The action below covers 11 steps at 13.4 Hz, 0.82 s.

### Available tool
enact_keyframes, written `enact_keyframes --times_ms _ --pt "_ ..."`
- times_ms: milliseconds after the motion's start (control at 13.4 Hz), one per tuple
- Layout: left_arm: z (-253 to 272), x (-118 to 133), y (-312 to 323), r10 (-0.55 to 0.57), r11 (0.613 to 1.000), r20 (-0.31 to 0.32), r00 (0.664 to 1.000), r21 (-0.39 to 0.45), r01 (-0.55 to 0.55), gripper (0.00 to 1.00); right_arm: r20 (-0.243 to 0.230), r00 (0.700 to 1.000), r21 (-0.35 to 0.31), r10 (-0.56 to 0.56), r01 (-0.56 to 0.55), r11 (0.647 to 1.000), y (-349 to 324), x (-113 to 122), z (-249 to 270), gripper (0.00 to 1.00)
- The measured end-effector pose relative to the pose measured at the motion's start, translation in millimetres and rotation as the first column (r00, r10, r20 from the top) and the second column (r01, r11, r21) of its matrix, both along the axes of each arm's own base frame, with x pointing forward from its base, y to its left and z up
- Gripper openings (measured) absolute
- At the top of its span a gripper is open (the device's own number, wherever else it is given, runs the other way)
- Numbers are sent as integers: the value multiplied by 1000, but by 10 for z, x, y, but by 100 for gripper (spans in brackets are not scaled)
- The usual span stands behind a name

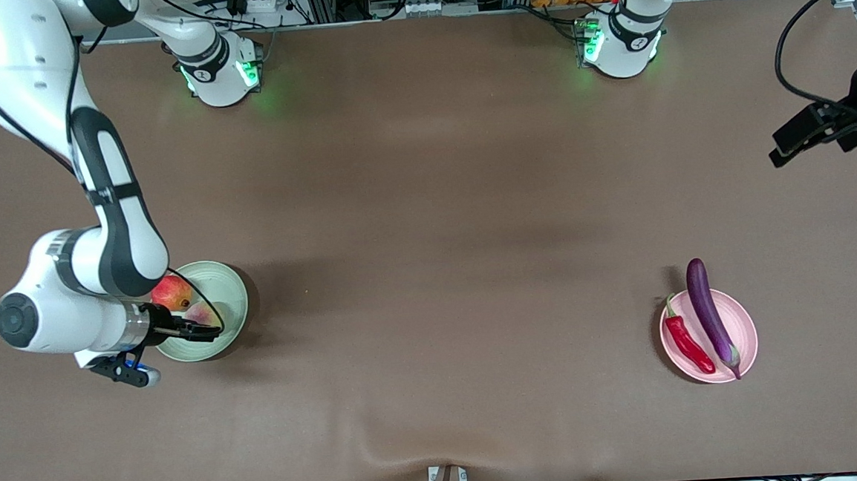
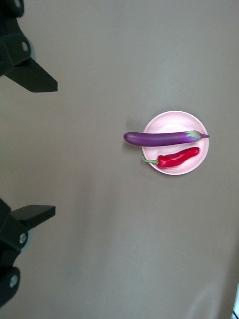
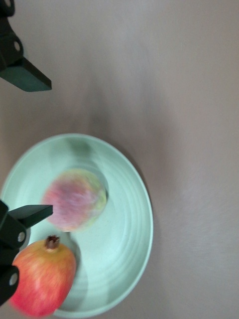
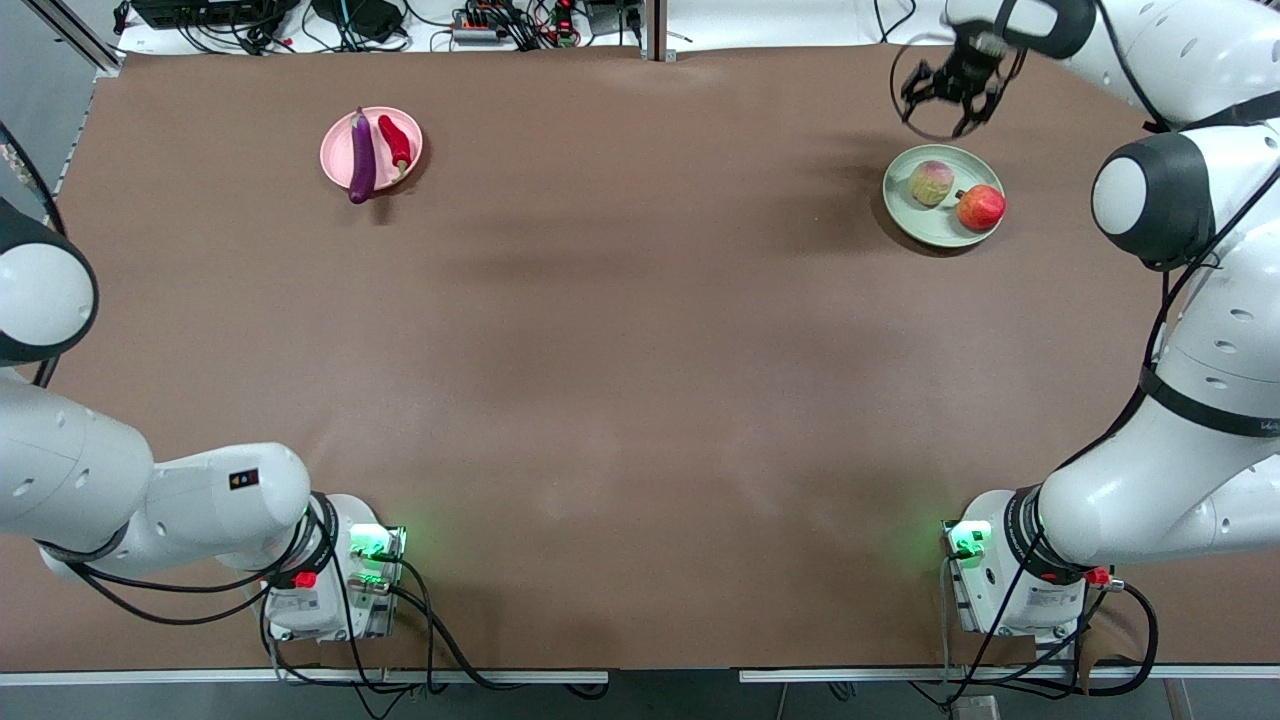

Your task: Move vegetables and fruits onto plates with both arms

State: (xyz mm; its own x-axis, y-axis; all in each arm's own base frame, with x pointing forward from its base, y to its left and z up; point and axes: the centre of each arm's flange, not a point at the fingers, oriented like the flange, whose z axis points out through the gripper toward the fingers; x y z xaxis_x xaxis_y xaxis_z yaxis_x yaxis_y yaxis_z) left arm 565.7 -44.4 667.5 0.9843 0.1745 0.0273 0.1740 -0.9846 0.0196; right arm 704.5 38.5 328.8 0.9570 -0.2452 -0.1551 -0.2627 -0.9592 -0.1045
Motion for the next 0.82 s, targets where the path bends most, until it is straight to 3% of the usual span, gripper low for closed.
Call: enact_keyframes --times_ms 224,448,672,822 --pt "-140 -43 8 3 1000 -50 999 12 -2 100 -5 998 -70 61 -61 996 -28 63 956 100" --pt "-291 -137 91 15 1000 -88 996 19 -13 100 22 997 -71 78 -76 995 -39 -33 1771 100" --pt "-271 -230 151 23 1000 -88 996 21 -21 100 61 989 -60 136 -133 989 17 -398 2615 100" --pt "-240 -247 137 20 1000 -72 997 20 -19 100 50 985 -57 167 -164 985 -73 -701 3030 100"
